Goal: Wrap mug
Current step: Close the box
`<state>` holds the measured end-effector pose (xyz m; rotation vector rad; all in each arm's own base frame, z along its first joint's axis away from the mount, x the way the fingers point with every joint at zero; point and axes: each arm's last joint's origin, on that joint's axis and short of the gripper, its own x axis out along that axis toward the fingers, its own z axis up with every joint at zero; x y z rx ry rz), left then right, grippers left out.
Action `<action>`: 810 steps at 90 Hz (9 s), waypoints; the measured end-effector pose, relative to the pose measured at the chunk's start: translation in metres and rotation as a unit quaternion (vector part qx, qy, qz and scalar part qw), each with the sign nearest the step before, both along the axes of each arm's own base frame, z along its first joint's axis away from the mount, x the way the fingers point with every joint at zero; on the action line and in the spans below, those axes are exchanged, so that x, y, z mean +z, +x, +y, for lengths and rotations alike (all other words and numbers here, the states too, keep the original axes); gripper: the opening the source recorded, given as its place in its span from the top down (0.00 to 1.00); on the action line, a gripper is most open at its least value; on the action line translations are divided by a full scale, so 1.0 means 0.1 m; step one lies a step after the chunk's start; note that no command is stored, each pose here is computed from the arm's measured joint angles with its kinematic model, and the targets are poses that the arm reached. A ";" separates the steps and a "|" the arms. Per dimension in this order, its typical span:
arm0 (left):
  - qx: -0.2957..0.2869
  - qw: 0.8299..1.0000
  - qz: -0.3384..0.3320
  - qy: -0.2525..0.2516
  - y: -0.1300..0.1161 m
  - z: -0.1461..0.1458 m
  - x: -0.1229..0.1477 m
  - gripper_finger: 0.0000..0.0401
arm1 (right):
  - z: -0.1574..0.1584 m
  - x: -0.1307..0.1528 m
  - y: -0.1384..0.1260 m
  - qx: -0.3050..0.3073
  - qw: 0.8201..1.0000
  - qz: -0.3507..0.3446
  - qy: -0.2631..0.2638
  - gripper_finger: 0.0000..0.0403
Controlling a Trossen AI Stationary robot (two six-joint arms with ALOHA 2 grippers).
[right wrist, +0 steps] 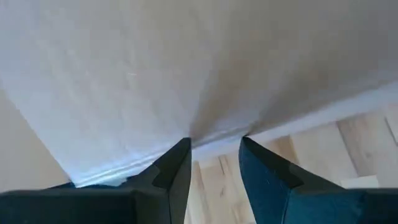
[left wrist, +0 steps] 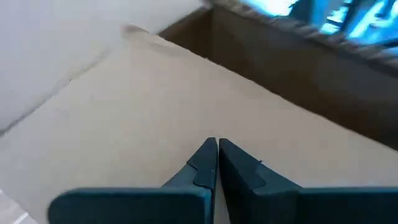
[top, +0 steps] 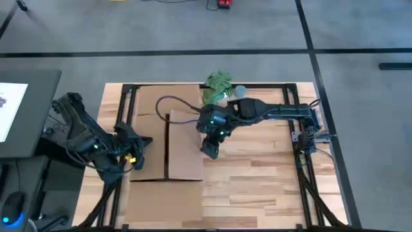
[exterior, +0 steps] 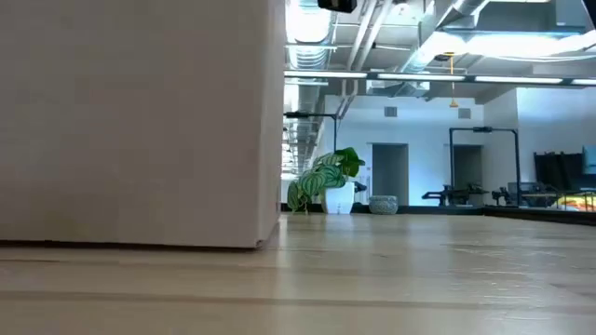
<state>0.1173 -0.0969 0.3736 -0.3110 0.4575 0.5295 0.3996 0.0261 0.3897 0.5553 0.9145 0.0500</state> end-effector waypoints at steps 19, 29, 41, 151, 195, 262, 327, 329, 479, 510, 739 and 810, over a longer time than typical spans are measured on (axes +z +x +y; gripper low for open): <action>-0.061 0.997 -0.028 -0.037 -0.10 0.09 0.59 1.00 | -0.16 0.42 -0.07 -0.004 0.997 -0.083 -0.002 0.70; -0.109 0.990 -0.006 -0.090 -0.14 0.11 0.73 1.00 | -0.29 0.48 -0.08 0.001 0.994 -0.108 -0.025 0.70; -0.172 0.961 0.072 -0.204 -0.21 0.04 0.70 1.00 | -0.42 0.31 0.08 0.034 0.991 -0.122 -0.052 0.70; -0.078 0.977 0.099 -0.172 -0.18 -0.24 0.29 1.00 | -0.33 -0.31 0.98 0.132 0.932 -0.318 -0.110 0.70; -0.225 0.820 0.251 -0.461 -0.39 -0.40 0.81 1.00 | -0.34 -0.47 1.06 0.128 0.938 -0.298 -0.124 0.70; -0.072 0.939 0.015 -0.336 0.14 -1.94 0.02 1.00 | -0.40 -0.53 1.03 0.129 0.949 -0.269 -0.105 0.70; 0.009 0.986 -0.134 -0.097 0.36 -0.94 0.88 1.00 | -0.47 -0.55 1.01 0.138 0.951 -0.256 -0.105 0.70; 0.006 0.986 -0.128 -0.104 0.37 -0.93 0.89 1.00 | -0.47 -0.55 1.01 0.138 0.951 -0.256 -0.105 0.70; 0.053 0.983 -0.152 -0.084 0.44 -0.85 0.75 1.00 | -0.47 -0.57 0.99 0.136 0.956 -0.240 -0.101 0.70; 0.058 0.990 -0.021 -0.125 0.61 -0.83 0.48 1.00 | -0.48 -0.57 0.99 0.103 0.965 -0.227 -0.080 0.70; 0.121 0.976 -0.062 -0.169 0.34 -0.81 -0.02 1.00 | -0.95 0.42 0.50 0.022 0.940 -0.305 -0.152 0.70; 0.108 0.983 0.023 -0.145 0.42 -0.74 -0.04 1.00 | -2.96 -0.34 -0.06 -0.196 0.974 -0.109 -0.034 0.70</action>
